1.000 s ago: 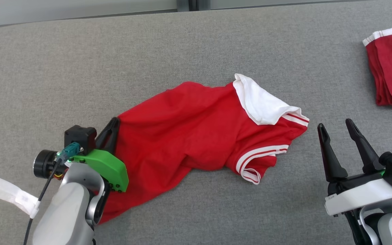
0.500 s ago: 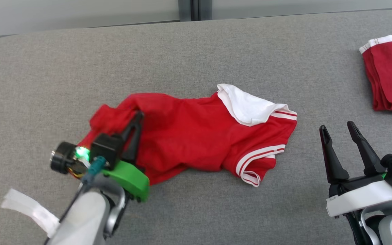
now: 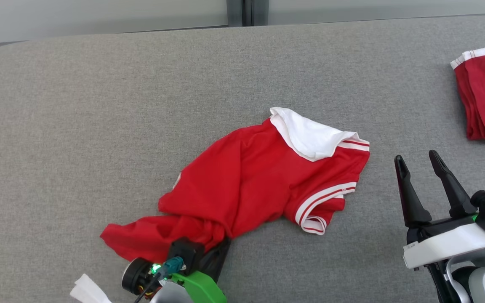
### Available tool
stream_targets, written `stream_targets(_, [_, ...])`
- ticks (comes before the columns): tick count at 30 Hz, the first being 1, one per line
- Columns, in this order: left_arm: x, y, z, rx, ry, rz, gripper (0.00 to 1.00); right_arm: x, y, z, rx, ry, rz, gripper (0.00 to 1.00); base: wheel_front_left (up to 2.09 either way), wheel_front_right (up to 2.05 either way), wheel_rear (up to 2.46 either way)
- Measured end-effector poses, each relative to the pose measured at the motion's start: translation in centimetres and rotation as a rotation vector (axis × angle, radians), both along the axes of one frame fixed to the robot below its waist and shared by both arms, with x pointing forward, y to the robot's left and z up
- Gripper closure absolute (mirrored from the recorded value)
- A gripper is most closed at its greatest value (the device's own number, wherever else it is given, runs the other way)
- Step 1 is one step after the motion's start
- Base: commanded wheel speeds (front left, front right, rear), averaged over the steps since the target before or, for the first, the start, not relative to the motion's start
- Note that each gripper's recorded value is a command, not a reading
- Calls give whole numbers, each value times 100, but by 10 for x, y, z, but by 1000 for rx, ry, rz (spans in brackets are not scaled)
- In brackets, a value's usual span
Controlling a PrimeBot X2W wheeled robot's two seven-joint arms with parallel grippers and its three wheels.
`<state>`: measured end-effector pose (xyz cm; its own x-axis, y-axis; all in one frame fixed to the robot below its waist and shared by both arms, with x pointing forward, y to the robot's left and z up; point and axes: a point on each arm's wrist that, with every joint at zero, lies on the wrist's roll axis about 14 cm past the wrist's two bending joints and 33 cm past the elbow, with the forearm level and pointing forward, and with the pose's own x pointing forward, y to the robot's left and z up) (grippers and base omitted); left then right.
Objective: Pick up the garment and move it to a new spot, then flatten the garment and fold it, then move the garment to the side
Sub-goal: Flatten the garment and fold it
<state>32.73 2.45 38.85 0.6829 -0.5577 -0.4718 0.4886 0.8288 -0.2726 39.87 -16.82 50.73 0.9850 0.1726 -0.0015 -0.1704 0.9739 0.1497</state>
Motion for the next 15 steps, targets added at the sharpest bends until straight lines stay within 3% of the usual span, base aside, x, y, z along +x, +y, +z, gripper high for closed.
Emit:
stream_targets(1, [5, 1, 5, -16, -26, 26, 0, 0, 0, 0, 1, -2, 1, 0, 0, 0, 0])
stream_targets(8, [45, 20, 62, -121, -307, 190, 0, 0, 0, 6, -11, -18, 2, 0, 0, 0, 0])
stream_targets(15, [74, 79, 97, -76, -488, 387, 0, -2, 0, 16, -22, -43, 0, 0, 0, 0, 0])
